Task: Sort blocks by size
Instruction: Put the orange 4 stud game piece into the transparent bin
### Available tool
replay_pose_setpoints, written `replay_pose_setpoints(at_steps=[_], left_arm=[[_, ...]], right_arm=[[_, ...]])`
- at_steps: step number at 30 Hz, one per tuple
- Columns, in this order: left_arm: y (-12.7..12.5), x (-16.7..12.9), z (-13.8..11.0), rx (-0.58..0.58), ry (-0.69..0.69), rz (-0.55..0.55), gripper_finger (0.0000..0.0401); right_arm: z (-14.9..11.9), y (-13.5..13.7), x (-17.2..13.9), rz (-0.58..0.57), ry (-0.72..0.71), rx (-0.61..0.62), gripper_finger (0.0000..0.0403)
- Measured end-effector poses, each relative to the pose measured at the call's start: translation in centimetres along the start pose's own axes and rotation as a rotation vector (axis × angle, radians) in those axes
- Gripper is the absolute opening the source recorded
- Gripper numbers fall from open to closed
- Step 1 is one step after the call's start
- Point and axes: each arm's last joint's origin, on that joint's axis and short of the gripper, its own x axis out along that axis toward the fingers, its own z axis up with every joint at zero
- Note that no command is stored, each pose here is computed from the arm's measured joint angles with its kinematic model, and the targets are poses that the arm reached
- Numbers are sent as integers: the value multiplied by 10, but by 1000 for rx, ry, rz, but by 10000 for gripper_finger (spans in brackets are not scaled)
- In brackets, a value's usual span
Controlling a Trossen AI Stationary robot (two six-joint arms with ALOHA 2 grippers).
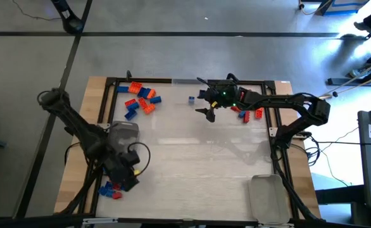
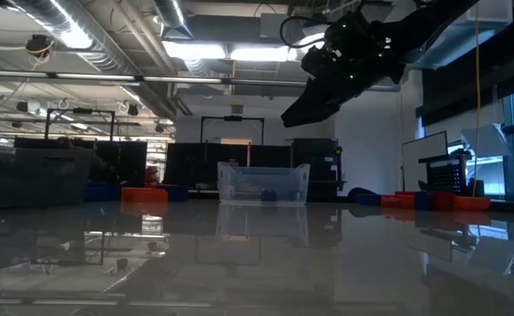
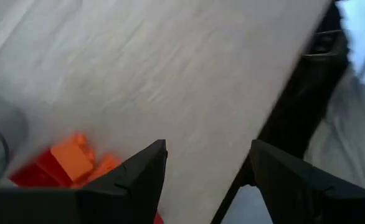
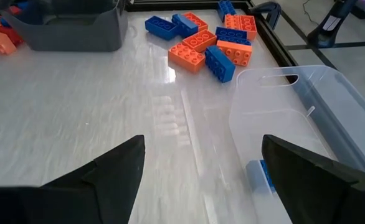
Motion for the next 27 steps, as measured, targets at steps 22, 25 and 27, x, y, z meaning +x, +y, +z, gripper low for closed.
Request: replay_pose_setpoints(at_steps=[22,25,27], left_arm=[[13,37,-19,-70,57,312,221],[16,40,-19,-74,46,310,221],[23,44,-20,-77,45,329,221]], right_arm=[[-5,0,0,-14,57,19,321],[-5,0,0,-17,57,20,321],[-5,0,0,-17,57,20,321]])
